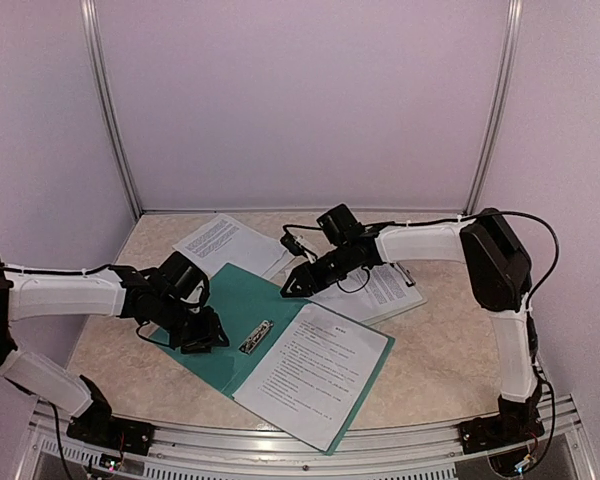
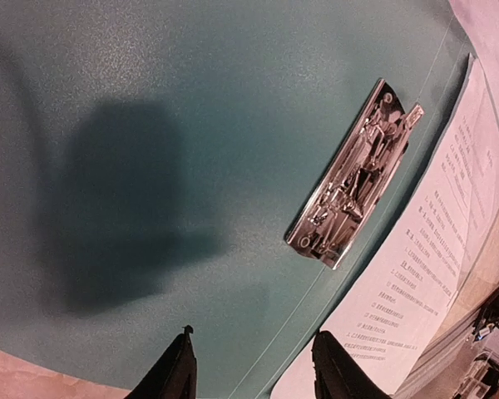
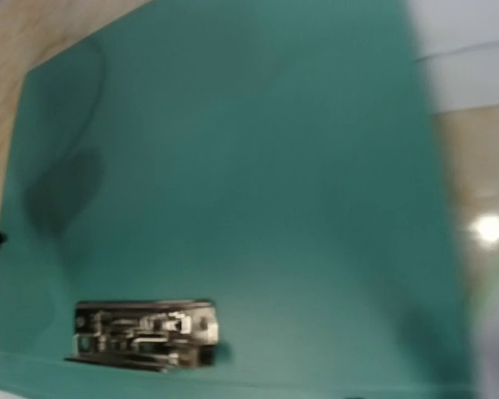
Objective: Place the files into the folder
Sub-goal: Rotate the folder with some files at the center of the board, then open the spring clip on the folder and the spring clip on the folder.
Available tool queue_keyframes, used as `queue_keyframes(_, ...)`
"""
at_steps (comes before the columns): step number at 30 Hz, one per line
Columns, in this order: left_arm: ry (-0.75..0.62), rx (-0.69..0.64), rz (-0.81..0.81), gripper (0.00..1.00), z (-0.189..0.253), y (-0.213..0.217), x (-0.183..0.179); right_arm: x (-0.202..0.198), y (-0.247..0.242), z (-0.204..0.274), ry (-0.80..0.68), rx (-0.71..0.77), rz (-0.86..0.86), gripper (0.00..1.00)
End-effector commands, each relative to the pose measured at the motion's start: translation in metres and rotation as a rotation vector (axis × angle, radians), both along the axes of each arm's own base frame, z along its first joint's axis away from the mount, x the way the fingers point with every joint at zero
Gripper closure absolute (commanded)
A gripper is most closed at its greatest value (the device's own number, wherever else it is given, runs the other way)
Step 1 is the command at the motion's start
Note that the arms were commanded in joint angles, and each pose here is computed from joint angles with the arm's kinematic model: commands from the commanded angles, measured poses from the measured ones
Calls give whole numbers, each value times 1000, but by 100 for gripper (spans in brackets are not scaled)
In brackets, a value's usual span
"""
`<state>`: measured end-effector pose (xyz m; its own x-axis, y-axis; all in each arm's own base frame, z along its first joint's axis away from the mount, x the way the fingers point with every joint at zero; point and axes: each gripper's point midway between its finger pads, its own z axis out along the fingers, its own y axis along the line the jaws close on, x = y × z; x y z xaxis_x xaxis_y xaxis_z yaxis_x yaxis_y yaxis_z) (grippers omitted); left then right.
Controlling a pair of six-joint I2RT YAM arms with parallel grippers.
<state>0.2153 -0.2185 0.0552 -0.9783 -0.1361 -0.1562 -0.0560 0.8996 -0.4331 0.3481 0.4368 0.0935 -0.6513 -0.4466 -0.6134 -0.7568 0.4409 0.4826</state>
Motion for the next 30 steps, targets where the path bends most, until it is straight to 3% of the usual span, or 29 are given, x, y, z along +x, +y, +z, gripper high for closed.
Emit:
queue_keyframes(1,15,-57,-24,56,-4,-11,2,-28,30,-1,102,68,110,55)
queue_keyframes(6,15,21,-58,58,-11,0,-7,-45,42,-12,132,65,156,56)
queue_keyframes(11,15,15,-103,57,-13,-3,-14,-55,45,-19,145,51,176,55)
queue_keyframes(18,-234,58,-307,57,8,-53,6,-52,44,-28,143,31,175,56)
queue_keyframes(30,-354,194,-451,69,-18,-78,36,-47,33,-31,210,66,149,58)
